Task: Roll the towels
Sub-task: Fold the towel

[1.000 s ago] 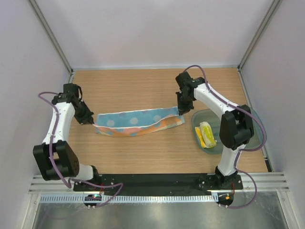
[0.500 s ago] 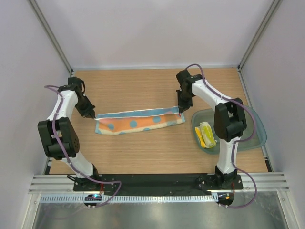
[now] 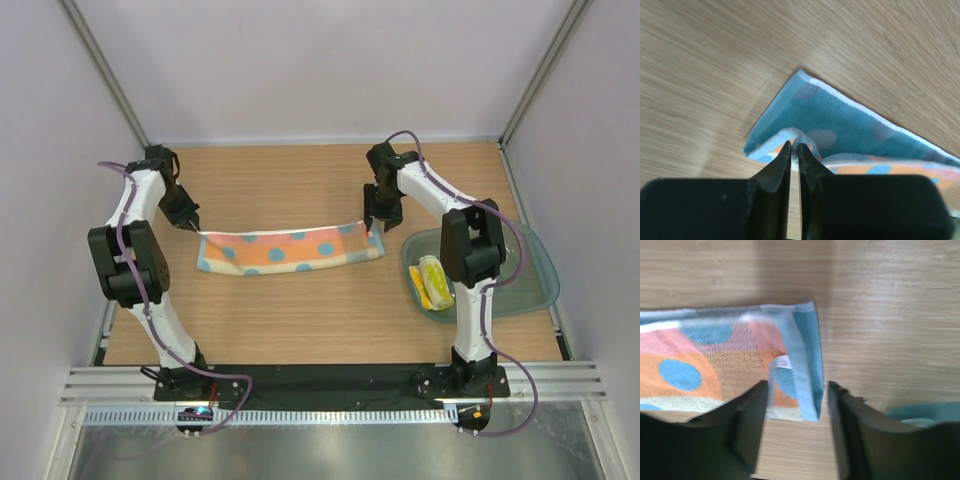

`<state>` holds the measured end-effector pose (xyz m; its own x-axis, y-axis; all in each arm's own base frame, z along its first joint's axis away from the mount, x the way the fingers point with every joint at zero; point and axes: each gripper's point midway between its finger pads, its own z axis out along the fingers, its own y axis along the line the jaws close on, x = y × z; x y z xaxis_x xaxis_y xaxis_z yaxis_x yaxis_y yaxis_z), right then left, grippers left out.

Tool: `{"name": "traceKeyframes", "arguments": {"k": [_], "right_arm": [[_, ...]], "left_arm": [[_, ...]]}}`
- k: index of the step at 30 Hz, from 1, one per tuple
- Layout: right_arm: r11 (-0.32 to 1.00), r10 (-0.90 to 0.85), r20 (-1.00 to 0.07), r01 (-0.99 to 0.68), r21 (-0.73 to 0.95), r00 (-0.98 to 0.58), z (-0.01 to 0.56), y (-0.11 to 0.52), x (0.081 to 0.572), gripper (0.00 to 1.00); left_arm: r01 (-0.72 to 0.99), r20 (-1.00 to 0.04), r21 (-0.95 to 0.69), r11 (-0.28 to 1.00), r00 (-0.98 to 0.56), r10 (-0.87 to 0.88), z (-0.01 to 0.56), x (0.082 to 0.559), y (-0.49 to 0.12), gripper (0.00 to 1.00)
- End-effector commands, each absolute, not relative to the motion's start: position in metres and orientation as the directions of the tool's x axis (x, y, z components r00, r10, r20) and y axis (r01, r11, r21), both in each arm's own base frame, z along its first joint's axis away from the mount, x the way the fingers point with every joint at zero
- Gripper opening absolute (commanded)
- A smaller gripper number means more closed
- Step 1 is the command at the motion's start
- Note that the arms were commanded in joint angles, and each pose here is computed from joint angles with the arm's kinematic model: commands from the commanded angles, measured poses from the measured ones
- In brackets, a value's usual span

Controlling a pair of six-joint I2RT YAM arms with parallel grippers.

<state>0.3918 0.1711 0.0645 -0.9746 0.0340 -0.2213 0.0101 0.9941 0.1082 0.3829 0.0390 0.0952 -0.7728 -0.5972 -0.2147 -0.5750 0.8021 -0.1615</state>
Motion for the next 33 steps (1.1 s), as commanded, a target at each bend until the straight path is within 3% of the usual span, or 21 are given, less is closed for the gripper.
{"name": "traceKeyframes", "arguments": {"k": [1, 2, 3, 6, 9, 14, 15, 16, 19, 22, 26, 33], "right_arm": [[0.997, 0.051, -0.285, 0.035, 0.062, -0.957, 0.085, 0.159, 0.414, 0.63], [0.998, 0.055, -0.301, 0.043, 0.047, -0.952, 0.088, 0.156, 0.418, 0.7], [0.998, 0.061, -0.313, 0.052, 0.037, -0.948, 0.093, 0.154, 0.421, 0.71], [0.997, 0.073, -0.374, 0.07, 0.023, -0.924, 0.121, 0.147, 0.428, 0.72], [0.997, 0.075, -0.395, 0.063, 0.043, -0.915, 0.13, 0.152, 0.418, 0.73], [0.979, -0.052, -0.441, -0.132, 0.152, -0.896, 0.151, 0.219, 0.38, 0.65], [0.962, -0.081, -0.416, -0.18, 0.205, -0.906, 0.149, 0.238, 0.366, 0.61], [0.947, -0.106, -0.42, -0.22, 0.235, -0.901, 0.15, 0.254, 0.36, 0.43], [0.851, -0.179, -0.392, -0.342, 0.398, -0.902, 0.149, 0.317, 0.327, 0.19], [0.764, -0.221, -0.349, -0.383, 0.518, -0.911, 0.143, 0.362, 0.306, 0.08], [0.724, -0.275, -0.283, -0.391, 0.568, -0.919, 0.12, 0.386, 0.295, 0.01], [0.742, -0.303, -0.192, -0.358, 0.567, -0.933, 0.064, 0.387, 0.294, 0.01]], "left_arm": [[-0.577, -0.215, -0.145, 0.803, -0.774, -0.595, 0.104, 0.387, 0.044, 0.15], [-0.579, -0.226, -0.134, 0.804, -0.772, -0.594, 0.106, 0.387, 0.047, 0.2], [-0.581, -0.237, -0.126, 0.804, -0.769, -0.593, 0.109, 0.387, 0.049, 0.29], [-0.583, -0.319, -0.101, 0.807, -0.749, -0.581, 0.132, 0.386, 0.06, 0.45], [-0.582, -0.351, -0.087, 0.808, -0.741, -0.572, 0.143, 0.381, 0.063, 0.47], [-0.581, -0.416, -0.136, 0.802, -0.701, -0.579, 0.163, 0.36, 0.057, 0.42], [-0.572, -0.372, -0.155, 0.806, -0.722, -0.584, 0.15, 0.348, 0.046, 0.4], [-0.566, -0.373, -0.176, 0.806, -0.719, -0.586, 0.152, 0.342, 0.041, 0.38], [-0.549, -0.295, -0.224, 0.805, -0.749, -0.593, 0.125, 0.324, 0.02, 0.28], [-0.535, -0.229, -0.257, 0.805, -0.775, -0.589, 0.102, 0.315, 0.007, 0.22], [-0.529, -0.149, -0.272, 0.804, -0.802, -0.578, 0.075, 0.311, -0.003, 0.17], [-0.552, -0.099, -0.205, 0.808, -0.81, -0.578, 0.046, 0.313, 0.006, 0.14]]}}
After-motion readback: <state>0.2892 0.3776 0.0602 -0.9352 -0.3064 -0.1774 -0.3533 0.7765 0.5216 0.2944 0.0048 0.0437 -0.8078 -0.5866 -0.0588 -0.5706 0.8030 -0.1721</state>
